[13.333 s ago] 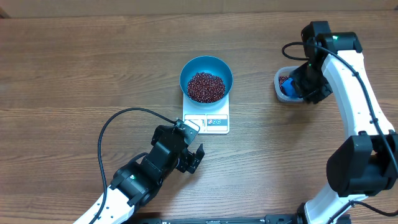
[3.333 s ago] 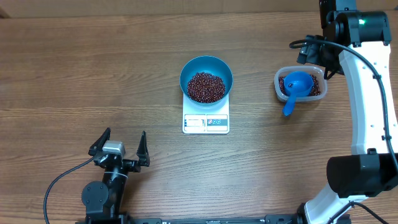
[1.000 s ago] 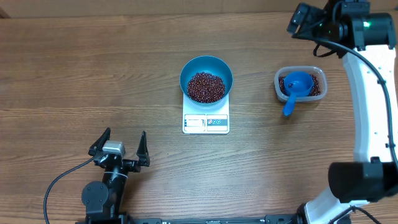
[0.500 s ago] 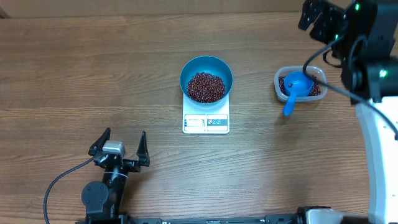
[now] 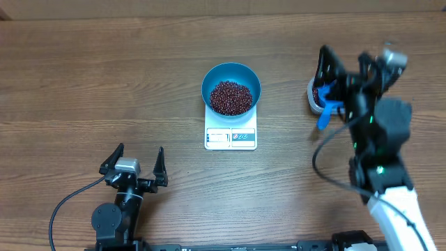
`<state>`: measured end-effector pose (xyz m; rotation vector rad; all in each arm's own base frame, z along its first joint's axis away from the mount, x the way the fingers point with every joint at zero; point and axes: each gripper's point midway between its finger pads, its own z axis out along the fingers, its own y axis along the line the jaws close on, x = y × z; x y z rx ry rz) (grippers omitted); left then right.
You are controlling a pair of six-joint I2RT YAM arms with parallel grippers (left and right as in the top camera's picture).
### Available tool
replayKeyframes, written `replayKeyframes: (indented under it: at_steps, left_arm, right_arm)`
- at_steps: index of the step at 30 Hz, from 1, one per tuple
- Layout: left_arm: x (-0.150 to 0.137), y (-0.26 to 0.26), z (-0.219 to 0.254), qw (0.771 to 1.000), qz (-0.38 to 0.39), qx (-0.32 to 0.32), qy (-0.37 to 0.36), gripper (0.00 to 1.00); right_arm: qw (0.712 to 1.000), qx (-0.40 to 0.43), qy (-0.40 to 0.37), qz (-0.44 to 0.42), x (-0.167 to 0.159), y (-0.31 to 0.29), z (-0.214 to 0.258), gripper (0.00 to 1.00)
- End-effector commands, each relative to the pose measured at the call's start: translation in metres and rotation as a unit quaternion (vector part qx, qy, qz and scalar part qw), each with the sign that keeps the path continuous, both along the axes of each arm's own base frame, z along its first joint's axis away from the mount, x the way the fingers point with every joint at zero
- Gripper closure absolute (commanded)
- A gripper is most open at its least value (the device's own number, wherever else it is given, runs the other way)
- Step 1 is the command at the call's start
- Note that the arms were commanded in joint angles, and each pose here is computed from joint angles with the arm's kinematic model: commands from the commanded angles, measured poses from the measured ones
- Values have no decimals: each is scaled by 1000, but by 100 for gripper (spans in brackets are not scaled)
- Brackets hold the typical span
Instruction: Scoop item into bowl and weigh 150g on scale
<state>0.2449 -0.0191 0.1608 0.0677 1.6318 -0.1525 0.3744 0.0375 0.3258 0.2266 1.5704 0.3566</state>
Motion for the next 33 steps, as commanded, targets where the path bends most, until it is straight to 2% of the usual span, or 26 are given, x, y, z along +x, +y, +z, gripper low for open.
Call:
replayKeyframes:
  at_steps: [1, 9, 12, 15, 33]
  left_arm:
    - [-1, -1, 1, 1000, -5, 6, -4, 0]
    - [-1, -1, 0, 1000, -4, 6, -4, 0]
    - [-1, -1, 0, 1000, -4, 6, -4, 0]
    - [-1, -1, 0, 1000, -4, 6, -4, 0]
    - [-1, -1, 0, 1000, -4, 6, -4, 0]
  right_arm:
    - [1000, -26, -5, 13, -23, 3, -29, 0]
    - [999, -30, -1, 22, -66, 1, -87, 0]
    - [996, -72, -9, 55, -79, 11, -101, 0]
    - [990, -111, -20, 83, -88, 19, -109, 0]
    - [987, -136, -27, 79, -116, 15, -134, 0]
